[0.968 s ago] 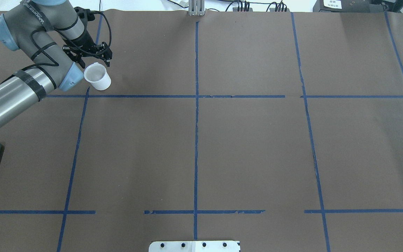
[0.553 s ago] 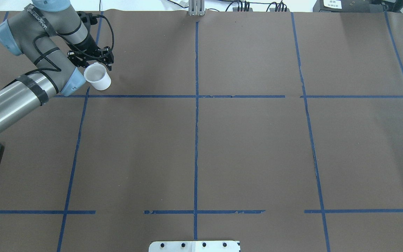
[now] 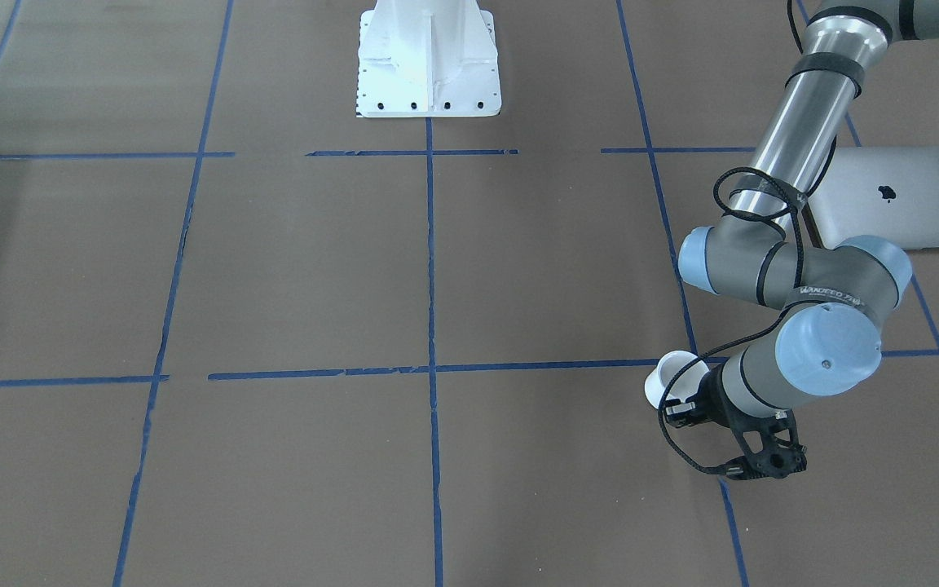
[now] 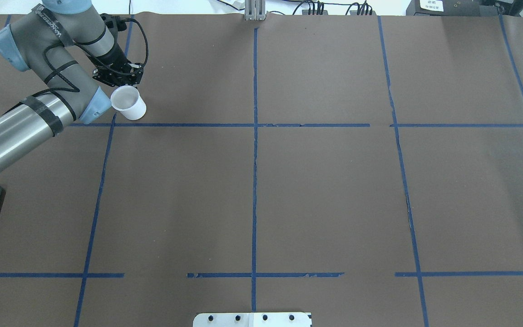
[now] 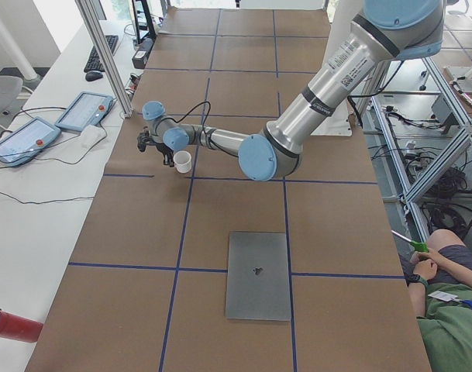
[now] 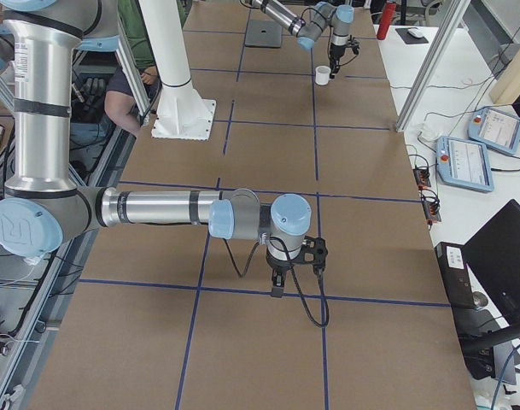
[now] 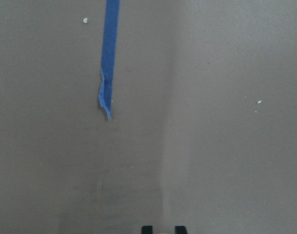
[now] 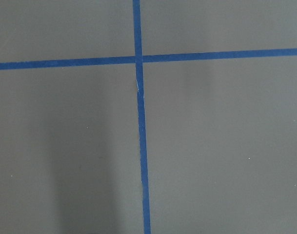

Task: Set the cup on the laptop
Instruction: 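Lift the white cup with the left gripper toward the silver laptop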

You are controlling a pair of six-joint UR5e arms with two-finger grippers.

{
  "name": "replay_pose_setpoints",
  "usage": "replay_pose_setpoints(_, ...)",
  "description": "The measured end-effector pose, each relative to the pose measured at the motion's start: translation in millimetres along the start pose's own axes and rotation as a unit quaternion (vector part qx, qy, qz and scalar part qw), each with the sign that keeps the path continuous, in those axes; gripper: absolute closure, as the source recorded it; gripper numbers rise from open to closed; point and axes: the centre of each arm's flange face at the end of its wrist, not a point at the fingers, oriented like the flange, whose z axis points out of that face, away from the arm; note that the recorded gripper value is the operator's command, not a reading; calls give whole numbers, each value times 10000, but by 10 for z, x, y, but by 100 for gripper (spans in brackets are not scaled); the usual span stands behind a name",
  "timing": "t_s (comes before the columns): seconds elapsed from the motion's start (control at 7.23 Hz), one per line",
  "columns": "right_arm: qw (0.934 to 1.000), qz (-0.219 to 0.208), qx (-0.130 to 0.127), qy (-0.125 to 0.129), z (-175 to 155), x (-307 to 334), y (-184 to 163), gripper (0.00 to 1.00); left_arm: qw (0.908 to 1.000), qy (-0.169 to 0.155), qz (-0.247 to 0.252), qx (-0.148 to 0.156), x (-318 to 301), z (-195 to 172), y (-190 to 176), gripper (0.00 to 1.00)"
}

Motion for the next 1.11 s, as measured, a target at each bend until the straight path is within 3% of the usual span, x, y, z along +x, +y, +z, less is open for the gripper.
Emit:
replay_pose_setpoints(0.41,10000,1,0,0,0,0,0,0,9998,35,-81,183,-87,-576,-15,100)
replay_pose_setpoints(0.83,10000,1,0,0,0,0,0,0,9991,-107,292,271,-548,-1330,628,100)
replay_pose_setpoints(1.11,10000,0,0,0,0,0,0,0,9990,-228,313,237,-1146,-1542,1282,100)
